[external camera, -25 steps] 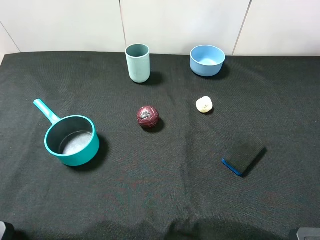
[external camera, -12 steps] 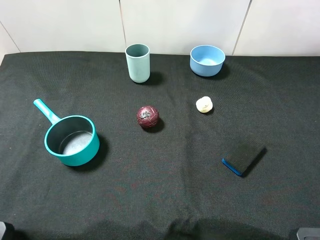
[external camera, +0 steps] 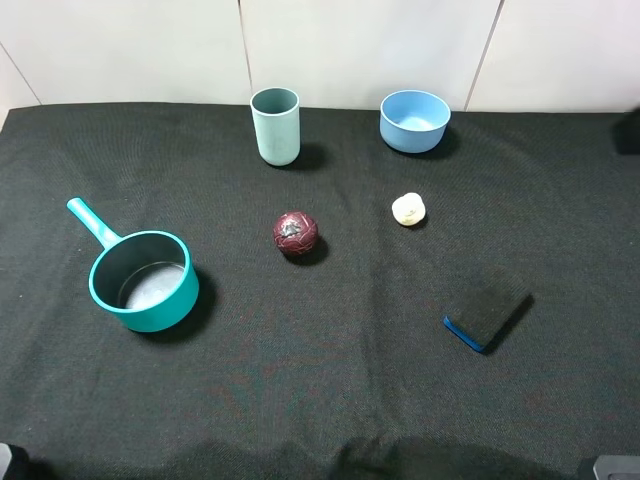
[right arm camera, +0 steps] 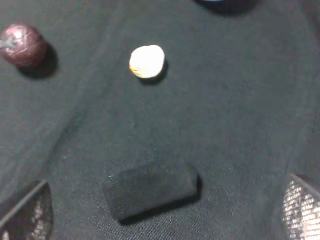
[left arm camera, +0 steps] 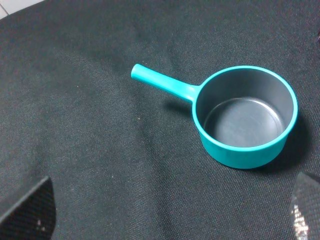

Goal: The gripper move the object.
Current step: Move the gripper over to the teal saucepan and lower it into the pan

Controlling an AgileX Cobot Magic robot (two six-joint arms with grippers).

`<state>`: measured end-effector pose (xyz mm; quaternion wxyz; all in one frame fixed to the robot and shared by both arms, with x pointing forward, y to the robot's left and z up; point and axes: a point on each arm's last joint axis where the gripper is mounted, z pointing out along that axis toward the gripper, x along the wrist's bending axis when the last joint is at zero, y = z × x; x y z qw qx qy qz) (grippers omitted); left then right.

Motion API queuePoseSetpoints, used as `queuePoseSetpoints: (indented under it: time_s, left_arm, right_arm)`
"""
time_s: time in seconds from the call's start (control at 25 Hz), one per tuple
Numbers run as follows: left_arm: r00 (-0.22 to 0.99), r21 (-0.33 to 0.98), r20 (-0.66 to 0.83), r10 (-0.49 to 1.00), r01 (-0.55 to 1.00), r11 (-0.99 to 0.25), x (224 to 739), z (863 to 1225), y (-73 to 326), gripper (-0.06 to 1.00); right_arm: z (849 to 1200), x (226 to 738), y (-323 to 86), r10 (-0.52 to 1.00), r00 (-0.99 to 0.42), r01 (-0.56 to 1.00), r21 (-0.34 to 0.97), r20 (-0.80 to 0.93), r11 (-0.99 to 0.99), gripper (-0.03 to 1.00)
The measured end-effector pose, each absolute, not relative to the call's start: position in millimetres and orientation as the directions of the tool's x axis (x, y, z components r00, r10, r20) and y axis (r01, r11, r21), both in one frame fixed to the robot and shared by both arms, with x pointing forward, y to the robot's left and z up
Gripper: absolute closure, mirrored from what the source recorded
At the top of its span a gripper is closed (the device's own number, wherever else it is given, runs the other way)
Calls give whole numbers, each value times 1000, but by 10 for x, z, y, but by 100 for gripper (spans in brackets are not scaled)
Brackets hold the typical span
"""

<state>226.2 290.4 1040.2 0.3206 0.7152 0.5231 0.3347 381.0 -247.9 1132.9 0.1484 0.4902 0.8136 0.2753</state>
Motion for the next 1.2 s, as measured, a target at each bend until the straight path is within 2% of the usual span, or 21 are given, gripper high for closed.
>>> queuePoseSetpoints:
  time_s: [0.48,1.2]
  left_arm:
    - [229,809,143,963,534,-247,2262,10402,2904,-5]
    - [229,809,143,963,534,-247,2262,10402,2904,-5]
  right_arm:
    - [11380,4391,-1709,745,-663,658,422,-67,624,27]
    - [11267,4602,-731,596,-799,531,363,-87,766,27]
